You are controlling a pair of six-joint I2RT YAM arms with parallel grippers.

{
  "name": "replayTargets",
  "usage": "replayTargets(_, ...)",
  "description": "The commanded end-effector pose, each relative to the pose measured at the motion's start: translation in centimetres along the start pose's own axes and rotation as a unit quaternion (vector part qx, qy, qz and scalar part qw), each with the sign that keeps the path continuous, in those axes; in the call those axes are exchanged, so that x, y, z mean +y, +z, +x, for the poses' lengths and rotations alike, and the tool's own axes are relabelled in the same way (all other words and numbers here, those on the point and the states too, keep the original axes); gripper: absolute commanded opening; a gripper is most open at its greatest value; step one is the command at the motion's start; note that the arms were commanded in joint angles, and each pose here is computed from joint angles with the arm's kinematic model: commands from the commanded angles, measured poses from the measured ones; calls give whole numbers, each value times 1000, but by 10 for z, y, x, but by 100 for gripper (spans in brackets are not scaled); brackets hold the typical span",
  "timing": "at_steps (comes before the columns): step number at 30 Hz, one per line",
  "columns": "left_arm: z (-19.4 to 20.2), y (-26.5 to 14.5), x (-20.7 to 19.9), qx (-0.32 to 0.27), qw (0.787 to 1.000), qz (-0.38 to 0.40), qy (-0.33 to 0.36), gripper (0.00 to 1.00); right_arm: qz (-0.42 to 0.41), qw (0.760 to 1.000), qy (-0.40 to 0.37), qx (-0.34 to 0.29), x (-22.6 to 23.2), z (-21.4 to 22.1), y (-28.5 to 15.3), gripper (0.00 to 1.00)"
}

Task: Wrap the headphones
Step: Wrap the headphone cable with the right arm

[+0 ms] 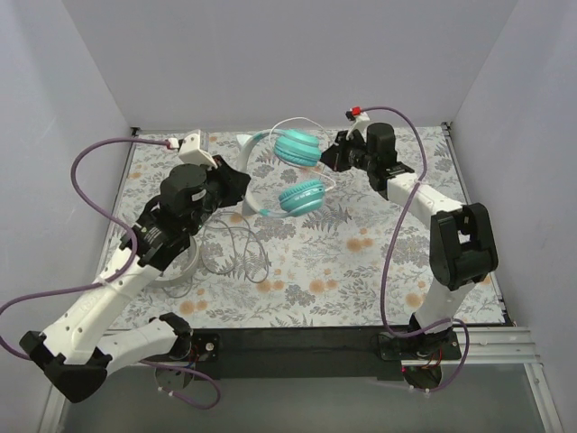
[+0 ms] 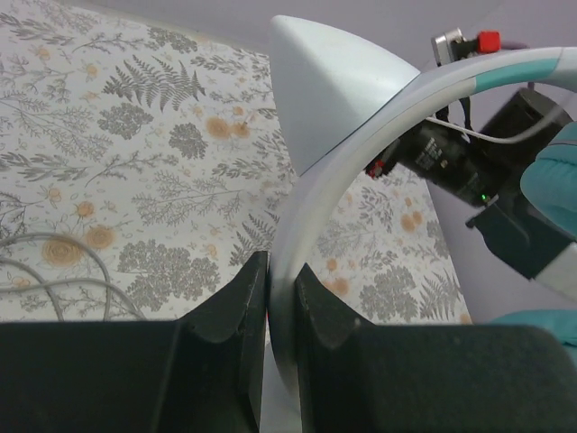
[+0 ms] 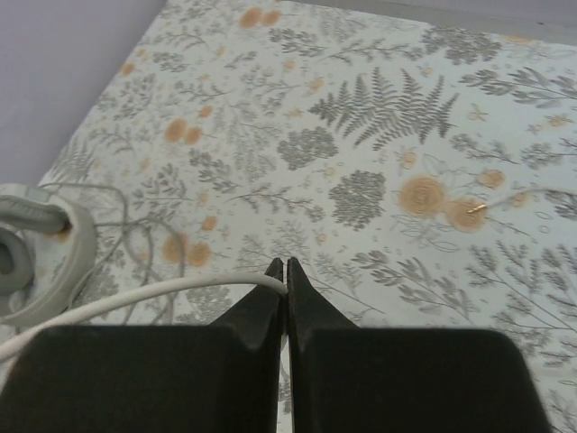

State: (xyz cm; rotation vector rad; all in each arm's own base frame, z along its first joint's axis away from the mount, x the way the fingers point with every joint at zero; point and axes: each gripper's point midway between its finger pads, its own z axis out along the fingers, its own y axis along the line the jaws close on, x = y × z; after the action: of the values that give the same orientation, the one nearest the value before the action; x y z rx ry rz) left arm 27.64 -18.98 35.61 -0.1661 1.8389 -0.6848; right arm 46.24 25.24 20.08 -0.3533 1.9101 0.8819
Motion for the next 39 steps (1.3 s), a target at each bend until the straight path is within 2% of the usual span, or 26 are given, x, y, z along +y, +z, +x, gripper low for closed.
replayTargets(1, -53, 6, -23, -97, 994, 16, -52, 0, -81, 995, -13, -52, 53, -23, -13, 1)
replayTargets(11, -74, 31, -25, -135, 990, -14, -35, 0, -132, 990, 17, -46, 97, 9, -26, 1)
replayTargets(23, -75, 29, -33, -133, 990, 6, -49, 0, -141, 987, 75, 21, 86, 45, 14, 1)
replayTargets(30, -83, 32, -31, -151, 987, -8, -48, 0, -150, 985, 72, 47, 99, 72, 21, 1)
replayTargets(39, -94, 42, -11, -206, 976, -57, -50, 0, -201, 977, 64, 41, 141, 70, 9, 1)
